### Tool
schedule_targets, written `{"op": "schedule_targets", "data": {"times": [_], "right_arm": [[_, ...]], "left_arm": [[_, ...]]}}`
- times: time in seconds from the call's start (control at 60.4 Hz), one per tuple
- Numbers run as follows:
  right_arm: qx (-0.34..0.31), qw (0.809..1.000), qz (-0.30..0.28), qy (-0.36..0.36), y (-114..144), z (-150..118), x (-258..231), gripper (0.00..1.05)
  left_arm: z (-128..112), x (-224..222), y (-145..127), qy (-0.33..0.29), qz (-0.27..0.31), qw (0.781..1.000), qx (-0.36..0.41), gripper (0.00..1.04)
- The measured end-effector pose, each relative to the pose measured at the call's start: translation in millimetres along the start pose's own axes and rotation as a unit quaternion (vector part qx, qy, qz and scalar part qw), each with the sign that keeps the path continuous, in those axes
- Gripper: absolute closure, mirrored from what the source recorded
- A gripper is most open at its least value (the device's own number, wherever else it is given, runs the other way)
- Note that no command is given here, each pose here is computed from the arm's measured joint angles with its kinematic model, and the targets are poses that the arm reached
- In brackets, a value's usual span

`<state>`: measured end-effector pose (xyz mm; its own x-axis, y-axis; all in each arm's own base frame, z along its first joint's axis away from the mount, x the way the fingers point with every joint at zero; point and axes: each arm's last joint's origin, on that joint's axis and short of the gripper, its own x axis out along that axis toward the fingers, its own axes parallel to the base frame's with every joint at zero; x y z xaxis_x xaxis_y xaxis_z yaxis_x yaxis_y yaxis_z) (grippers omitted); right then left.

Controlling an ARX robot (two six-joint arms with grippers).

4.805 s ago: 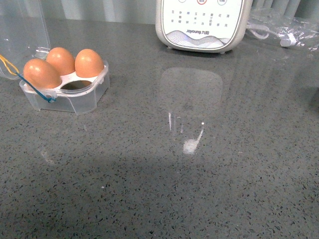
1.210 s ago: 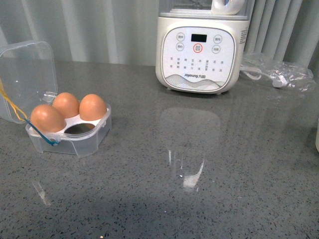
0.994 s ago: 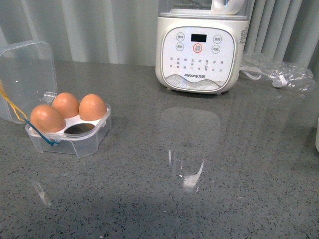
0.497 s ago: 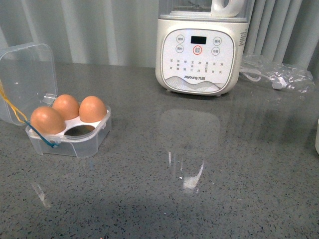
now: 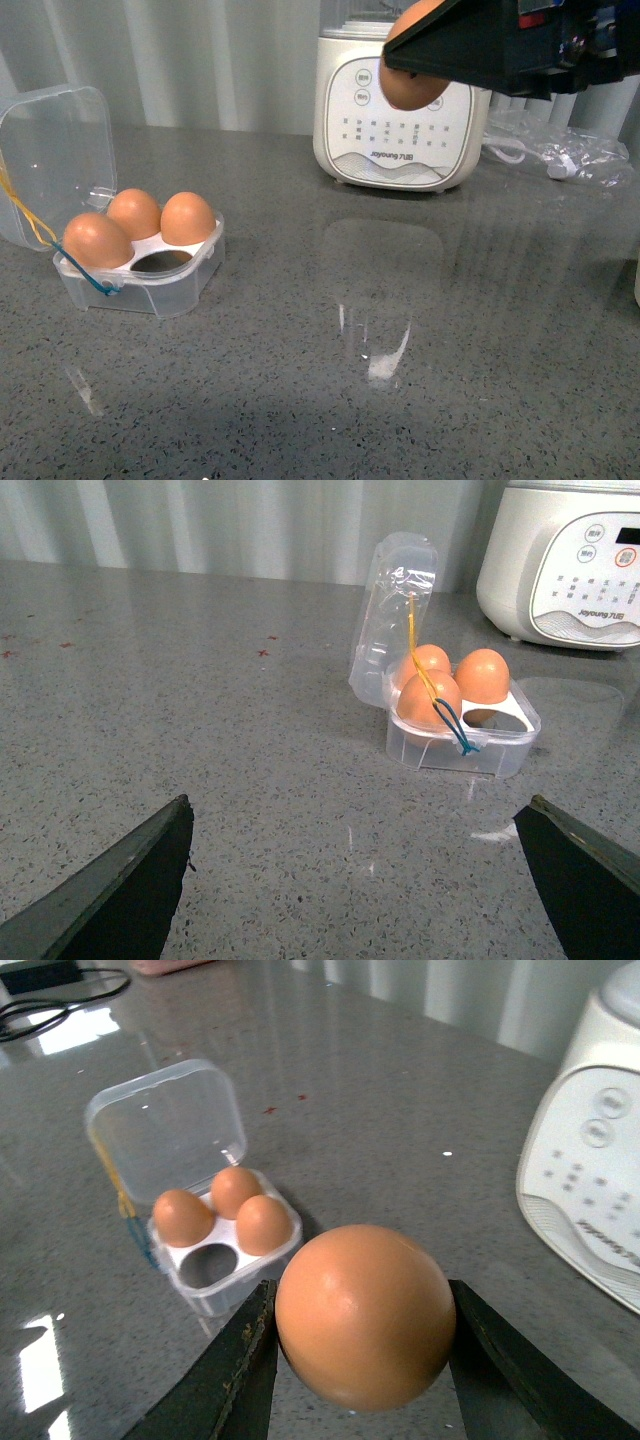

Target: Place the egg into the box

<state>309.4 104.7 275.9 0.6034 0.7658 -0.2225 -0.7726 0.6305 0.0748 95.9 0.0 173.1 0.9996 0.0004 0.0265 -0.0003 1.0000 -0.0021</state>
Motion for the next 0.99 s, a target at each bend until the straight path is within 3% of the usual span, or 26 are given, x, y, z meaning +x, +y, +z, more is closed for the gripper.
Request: {"op": "schedule_targets", "data": {"times": [0.431,0.994], "right_arm": [[-0.022,0.996,0.084,0.036,4,-14,41,0.63],[-0.028,0.988,0.139,0.065,24,-11,100,0.63]], "left_arm": [[0,0,0,0.000,0.000,1.000,0.000,0.07],[0,0,0,0.000,0.000,1.000,0.000,0.07]]}}
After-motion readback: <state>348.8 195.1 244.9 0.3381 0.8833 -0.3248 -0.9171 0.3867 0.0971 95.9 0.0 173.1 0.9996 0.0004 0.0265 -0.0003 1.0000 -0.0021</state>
